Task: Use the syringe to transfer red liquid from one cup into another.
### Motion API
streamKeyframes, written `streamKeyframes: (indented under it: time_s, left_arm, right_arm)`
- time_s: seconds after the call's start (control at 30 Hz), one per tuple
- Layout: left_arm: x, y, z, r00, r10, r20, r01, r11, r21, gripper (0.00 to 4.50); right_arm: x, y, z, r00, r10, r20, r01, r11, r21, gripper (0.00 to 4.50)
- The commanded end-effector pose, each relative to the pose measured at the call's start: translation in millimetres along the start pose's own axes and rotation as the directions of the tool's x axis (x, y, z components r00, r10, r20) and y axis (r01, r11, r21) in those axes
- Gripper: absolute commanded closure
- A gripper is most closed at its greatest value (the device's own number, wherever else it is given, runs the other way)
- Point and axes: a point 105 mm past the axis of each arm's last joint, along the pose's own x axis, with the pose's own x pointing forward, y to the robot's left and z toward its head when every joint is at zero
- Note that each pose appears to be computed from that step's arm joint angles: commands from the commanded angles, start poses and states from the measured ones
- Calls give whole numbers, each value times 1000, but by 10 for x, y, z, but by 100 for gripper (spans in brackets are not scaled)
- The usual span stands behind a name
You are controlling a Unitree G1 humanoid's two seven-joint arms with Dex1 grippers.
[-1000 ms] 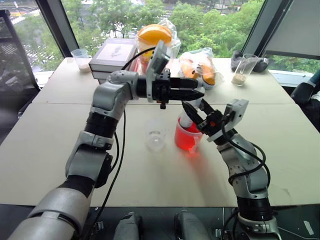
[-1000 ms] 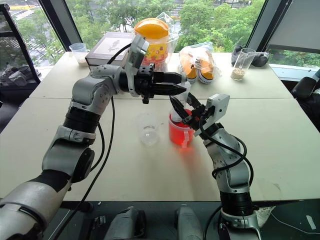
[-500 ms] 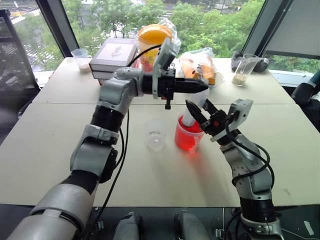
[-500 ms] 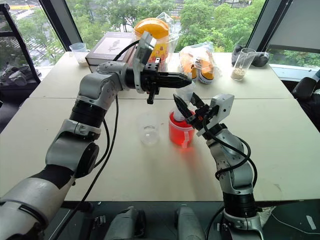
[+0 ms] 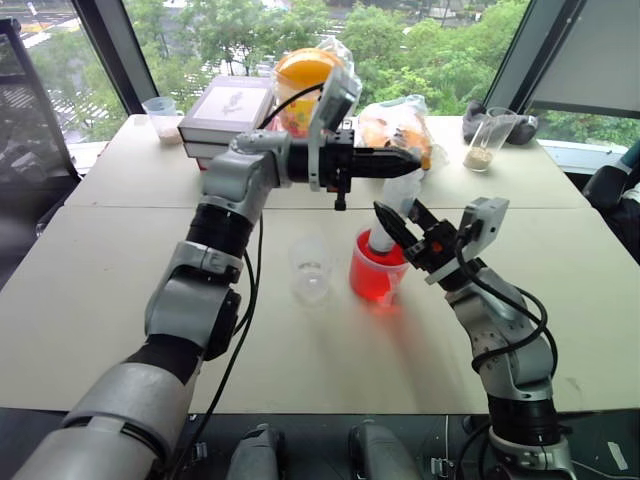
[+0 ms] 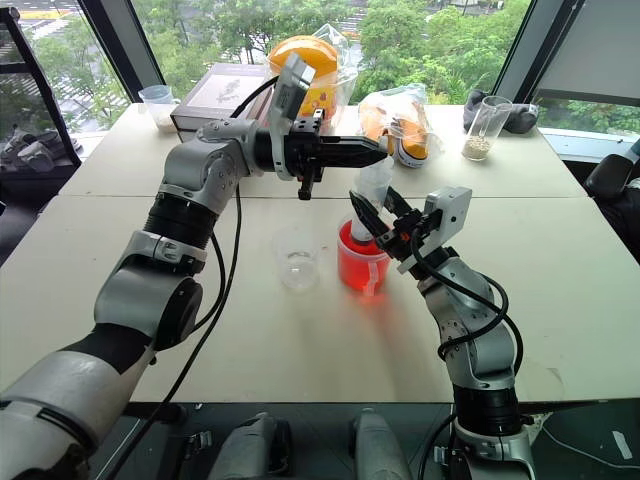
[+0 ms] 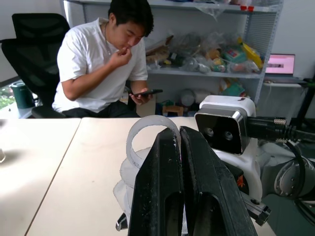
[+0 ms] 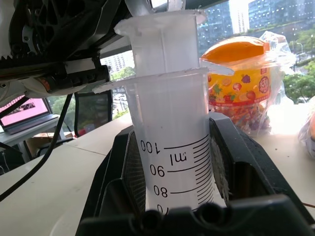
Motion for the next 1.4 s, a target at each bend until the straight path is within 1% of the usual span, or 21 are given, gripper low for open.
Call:
streamKeyframes:
  time_s: [0.03, 0.3, 0.47, 0.53, 0.6, 0.67, 0.77, 0.83, 1.1, 1.27, 1.4]
  left_arm:
    - [67, -59, 637, 991, -23, 129, -3, 981, 196, 449]
    - [78, -56, 619, 992, -24, 125, -1, 980, 200, 449]
    - [58, -87, 439, 997, -43, 69, 31, 985, 170, 449]
    - [15, -103, 310, 998, -52, 34, 47, 988, 147, 449]
    - [-63, -57, 123, 1000, -16, -9, 17, 993, 115, 389]
    - [-125, -23, 23, 999, 15, -36, -11, 994, 109, 309]
    - [-258, 6, -73, 996, 54, -68, -46, 993, 109, 150]
    - [-346, 2, -98, 994, 65, -83, -56, 993, 106, 55]
    - [-725, 33, -125, 976, 174, -131, -159, 980, 116, 55]
    - [-936, 69, 2, 960, 260, -109, -245, 961, 128, 55]
    - [-1054, 88, 131, 946, 316, -74, -304, 943, 136, 55]
  right_arm:
    - [-10, 191, -216, 992, 85, -90, -81, 996, 44, 307]
    - [2, 196, -162, 993, 85, -78, -83, 996, 36, 307]
    - [52, 157, 25, 997, 74, -36, -74, 997, 6, 307]
    - [74, 135, 119, 997, 71, -18, -71, 997, -10, 307]
    - [100, 89, 253, 998, 55, 14, -55, 998, -28, 307]
    - [114, 65, 325, 998, 47, 29, -46, 998, -36, 307]
    - [130, 35, 408, 998, 40, 39, -38, 998, -45, 307]
    - [139, 17, 451, 998, 36, 45, -34, 998, -48, 307]
    - [159, -38, 583, 997, 30, 72, -26, 998, -57, 307]
    - [198, 30, 679, 995, 65, 76, -59, 996, -73, 307]
    - [327, 183, 929, 983, 135, 126, -129, 990, -51, 307]
